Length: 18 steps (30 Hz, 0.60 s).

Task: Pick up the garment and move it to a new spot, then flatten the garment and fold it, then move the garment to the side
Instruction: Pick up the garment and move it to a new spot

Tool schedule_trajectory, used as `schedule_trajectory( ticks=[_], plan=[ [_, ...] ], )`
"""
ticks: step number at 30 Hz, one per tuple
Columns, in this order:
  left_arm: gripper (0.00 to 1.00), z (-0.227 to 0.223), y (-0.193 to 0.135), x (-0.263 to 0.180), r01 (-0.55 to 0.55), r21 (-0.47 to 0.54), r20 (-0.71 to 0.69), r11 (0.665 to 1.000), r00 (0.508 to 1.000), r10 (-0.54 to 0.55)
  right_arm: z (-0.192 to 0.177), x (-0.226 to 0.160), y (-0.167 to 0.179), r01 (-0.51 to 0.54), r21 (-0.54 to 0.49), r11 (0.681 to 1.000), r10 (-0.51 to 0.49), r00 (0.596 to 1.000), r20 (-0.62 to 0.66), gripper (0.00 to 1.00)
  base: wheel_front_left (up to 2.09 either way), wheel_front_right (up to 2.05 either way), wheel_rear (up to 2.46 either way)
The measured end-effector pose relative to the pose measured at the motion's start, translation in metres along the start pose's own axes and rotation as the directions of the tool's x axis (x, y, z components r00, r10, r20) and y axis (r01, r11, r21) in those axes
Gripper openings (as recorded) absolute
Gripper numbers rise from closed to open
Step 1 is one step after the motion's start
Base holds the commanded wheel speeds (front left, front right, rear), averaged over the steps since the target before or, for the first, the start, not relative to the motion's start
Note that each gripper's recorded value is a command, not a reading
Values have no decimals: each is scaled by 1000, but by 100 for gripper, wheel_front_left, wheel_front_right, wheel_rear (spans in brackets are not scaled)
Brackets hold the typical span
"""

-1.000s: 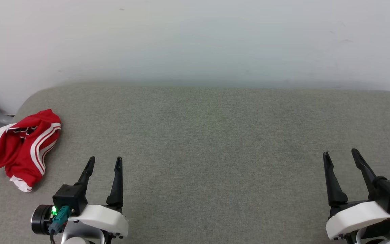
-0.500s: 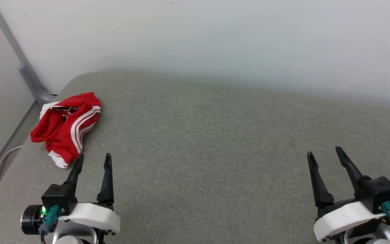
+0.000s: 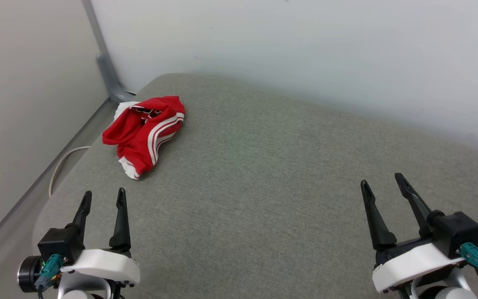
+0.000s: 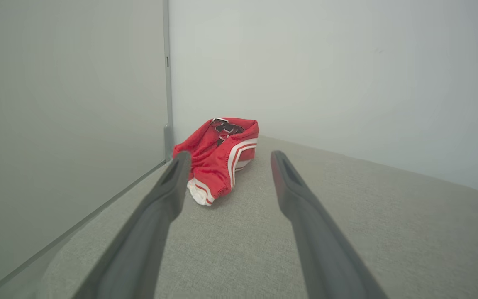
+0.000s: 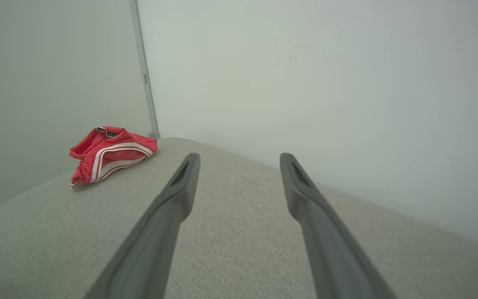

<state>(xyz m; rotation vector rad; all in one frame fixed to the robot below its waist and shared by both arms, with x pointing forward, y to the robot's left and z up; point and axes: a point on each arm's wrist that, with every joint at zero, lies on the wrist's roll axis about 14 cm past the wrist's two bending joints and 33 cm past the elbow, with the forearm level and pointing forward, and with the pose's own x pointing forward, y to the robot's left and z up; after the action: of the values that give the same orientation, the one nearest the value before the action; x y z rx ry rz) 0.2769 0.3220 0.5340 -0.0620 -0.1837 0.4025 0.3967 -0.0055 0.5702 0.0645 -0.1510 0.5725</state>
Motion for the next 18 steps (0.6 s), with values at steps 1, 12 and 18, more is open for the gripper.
schedule_trajectory(
  ticks=[1, 12, 18],
  plan=[
    [100, 1, 5, -2, -14, 0, 2, 1000, 1000, 14, 0, 2, 5, -15, 3, 1000, 15, 1000, 0, 100, 0, 0, 0],
    [100, 3, 34, -19, -98, 8, 3, 995, 995, 98, 0, 18, 33, -103, 30, 994, 103, 995, 10, 100, 0, 0, 0],
    [100, 1, 37, -22, -109, 11, -7, 994, 994, 109, 1, 21, 33, -106, 30, 994, 105, 994, 15, 100, 0, 0, 0]
  ],
)
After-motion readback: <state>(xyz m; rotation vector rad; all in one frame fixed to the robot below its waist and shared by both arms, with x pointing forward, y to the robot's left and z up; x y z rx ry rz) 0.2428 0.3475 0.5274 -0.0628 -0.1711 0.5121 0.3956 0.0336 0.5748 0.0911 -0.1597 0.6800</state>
